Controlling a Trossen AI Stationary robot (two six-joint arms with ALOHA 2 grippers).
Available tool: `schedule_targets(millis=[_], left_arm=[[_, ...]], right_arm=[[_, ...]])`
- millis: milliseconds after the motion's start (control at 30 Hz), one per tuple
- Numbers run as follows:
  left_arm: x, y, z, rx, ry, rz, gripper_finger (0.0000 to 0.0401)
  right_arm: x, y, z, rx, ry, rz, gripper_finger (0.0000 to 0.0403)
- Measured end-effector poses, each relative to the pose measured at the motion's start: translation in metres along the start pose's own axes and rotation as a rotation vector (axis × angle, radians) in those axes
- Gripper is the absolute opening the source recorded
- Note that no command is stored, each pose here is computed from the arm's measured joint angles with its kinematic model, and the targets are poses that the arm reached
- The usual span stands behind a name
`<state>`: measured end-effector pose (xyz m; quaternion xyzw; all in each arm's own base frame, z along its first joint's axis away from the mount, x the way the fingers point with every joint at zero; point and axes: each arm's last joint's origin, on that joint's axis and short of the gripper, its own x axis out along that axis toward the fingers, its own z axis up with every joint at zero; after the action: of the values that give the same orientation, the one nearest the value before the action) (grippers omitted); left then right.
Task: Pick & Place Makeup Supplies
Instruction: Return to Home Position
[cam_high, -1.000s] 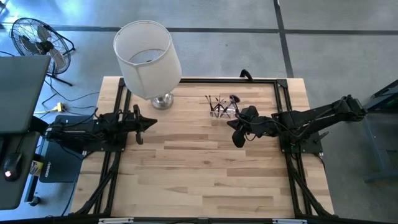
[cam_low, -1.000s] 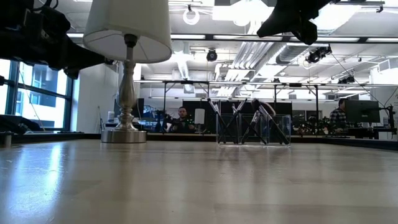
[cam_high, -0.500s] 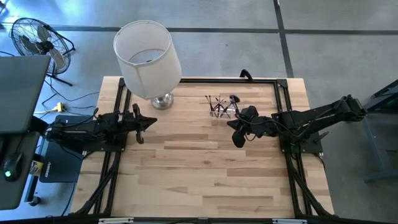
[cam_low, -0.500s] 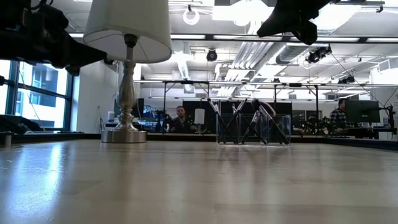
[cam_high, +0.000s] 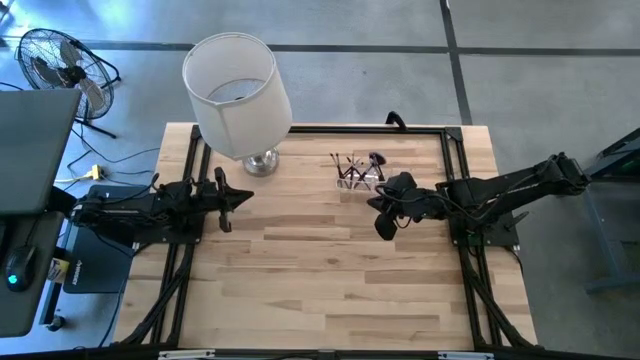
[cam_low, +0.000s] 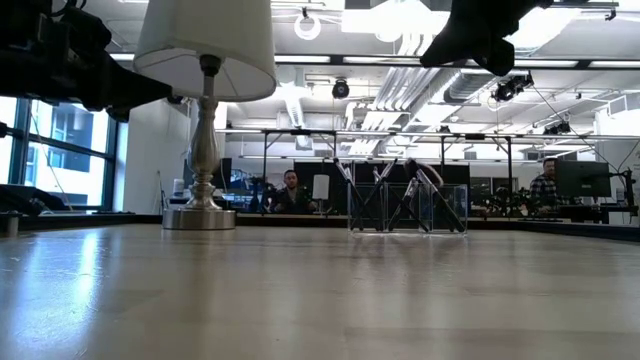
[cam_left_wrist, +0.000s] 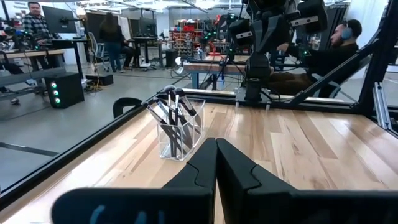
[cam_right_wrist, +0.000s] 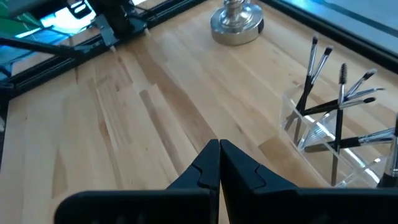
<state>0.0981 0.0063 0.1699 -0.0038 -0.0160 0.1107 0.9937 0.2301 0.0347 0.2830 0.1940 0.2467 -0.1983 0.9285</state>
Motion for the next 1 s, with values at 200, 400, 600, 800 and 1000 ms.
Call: schedule_targets(millis=[200, 400, 600, 800, 1000], left_arm=[[0.0, 0.0, 0.0, 0.0, 0.0, 0.0, 0.0001], [0.0, 0.0, 0.0, 0.0, 0.0, 0.0, 0.0001], [0.0, 0.0, 0.0, 0.0, 0.0, -0.001, 0.0001], [0.0, 0.0, 0.0, 0.0, 0.0, -0.001, 0.0001], [0.0, 0.0, 0.0, -0.001, 0.0, -0.001, 0.0001]], right_arm=[[0.0, -0.002, -0.005, -0.069, 0.059, 0.0, 0.0001], [0.0, -0.005, -0.008, -0.196, 0.096, -0.019, 0.0001], [-0.001, -0.007, -0.011, -0.335, 0.133, -0.014, 0.0001], [-0.001, -0.006, -0.014, -0.45, 0.177, 0.046, 0.0001], [0.002, -0.012, -0.027, -0.5, 0.185, 0.113, 0.0]])
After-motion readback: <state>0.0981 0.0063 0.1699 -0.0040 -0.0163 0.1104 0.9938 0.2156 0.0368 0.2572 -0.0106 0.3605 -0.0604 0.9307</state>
